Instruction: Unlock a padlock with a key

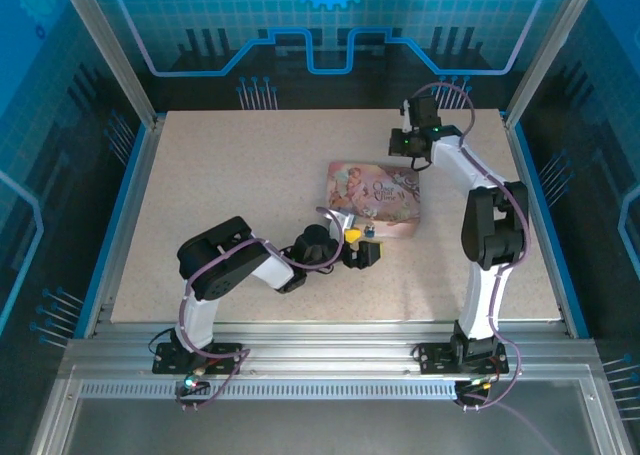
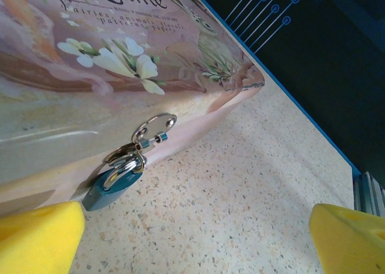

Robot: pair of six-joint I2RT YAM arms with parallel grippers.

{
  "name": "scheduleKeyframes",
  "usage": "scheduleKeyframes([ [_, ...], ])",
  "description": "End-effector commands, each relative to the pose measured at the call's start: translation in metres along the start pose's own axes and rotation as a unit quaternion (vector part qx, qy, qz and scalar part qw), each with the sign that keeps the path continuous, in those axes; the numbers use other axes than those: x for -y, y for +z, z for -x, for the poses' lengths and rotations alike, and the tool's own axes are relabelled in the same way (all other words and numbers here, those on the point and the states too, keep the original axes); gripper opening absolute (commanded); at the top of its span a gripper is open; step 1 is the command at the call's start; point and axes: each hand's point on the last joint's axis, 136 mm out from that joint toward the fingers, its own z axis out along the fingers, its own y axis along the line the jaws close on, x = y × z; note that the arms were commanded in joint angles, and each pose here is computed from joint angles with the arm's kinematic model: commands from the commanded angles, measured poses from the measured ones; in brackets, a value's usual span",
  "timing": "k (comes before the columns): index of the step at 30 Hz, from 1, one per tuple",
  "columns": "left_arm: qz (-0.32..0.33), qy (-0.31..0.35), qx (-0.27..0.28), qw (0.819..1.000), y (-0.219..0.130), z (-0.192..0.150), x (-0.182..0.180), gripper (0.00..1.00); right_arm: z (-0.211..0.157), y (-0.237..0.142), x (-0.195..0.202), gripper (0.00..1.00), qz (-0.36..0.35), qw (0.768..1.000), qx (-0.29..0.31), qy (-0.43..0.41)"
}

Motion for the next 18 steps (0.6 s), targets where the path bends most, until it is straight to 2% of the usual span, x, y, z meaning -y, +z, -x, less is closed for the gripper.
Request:
scheduleKeyframes([
  [1,0.014,0.011,-0.007,1.0,0.007,-0.004,-0.004,0.97,-0.015,-0.001,0.032,0.0,-0.048,0.998,-0.016,0.033],
  [5,0.011,0.023,-0.008,1.0,0.01,-0.004,0.0,0.97,-0.03,0.007,0.048,0.0,-0.064,0.996,-0.029,0.057],
  [12,-0.007,0.021,-0.023,0.999,0.013,-0.01,0.008,0.97,-0.043,0.015,0.04,0.0,-0.041,0.997,-0.04,0.06],
  [18,0.03,0.036,-0.021,0.999,0.017,-0.011,-0.002,0.96,-0.055,0.022,0.029,0.0,-0.029,0.997,-0.049,0.054],
])
